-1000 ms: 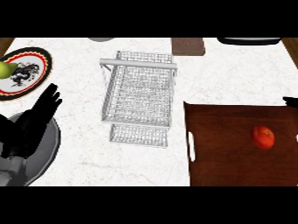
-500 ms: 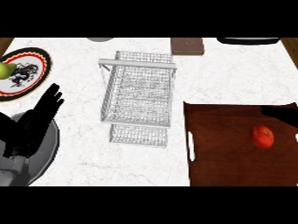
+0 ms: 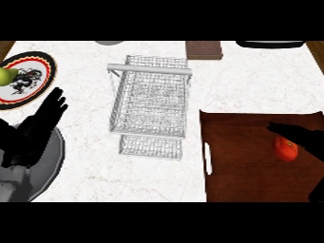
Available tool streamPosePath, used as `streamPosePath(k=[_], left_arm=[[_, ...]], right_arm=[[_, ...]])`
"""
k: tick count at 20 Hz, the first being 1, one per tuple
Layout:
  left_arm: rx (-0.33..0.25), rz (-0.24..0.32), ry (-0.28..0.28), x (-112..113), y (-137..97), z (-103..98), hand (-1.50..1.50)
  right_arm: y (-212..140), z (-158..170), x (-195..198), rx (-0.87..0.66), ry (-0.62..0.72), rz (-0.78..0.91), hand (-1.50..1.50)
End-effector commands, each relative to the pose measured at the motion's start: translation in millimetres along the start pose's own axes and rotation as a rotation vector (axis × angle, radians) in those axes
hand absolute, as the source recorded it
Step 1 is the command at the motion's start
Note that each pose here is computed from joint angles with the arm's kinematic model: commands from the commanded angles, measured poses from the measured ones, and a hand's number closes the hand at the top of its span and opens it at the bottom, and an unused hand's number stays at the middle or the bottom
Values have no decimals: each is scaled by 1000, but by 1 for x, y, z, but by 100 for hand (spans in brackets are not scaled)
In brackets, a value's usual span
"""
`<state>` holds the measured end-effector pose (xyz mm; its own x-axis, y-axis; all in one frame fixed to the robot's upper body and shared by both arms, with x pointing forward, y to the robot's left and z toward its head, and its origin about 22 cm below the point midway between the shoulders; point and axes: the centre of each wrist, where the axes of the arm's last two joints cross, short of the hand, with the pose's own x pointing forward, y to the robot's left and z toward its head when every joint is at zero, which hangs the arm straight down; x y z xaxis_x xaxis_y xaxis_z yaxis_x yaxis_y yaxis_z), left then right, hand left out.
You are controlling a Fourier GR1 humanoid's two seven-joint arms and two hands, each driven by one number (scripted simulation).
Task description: Pick the tomato from the tray and place it in the tiered basket
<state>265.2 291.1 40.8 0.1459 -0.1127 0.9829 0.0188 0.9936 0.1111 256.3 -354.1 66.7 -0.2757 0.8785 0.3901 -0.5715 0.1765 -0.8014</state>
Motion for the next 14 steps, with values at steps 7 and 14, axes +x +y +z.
streamPosePath(k=[7, 14], left_arm=[[7, 14, 2, -11, 2, 5, 0], [-5, -3, 18, -10, 1, 4, 0]], right_arm=[[38, -34, -24, -120, 22, 34, -150], [24, -22, -64, -19, 60, 89, -150]])
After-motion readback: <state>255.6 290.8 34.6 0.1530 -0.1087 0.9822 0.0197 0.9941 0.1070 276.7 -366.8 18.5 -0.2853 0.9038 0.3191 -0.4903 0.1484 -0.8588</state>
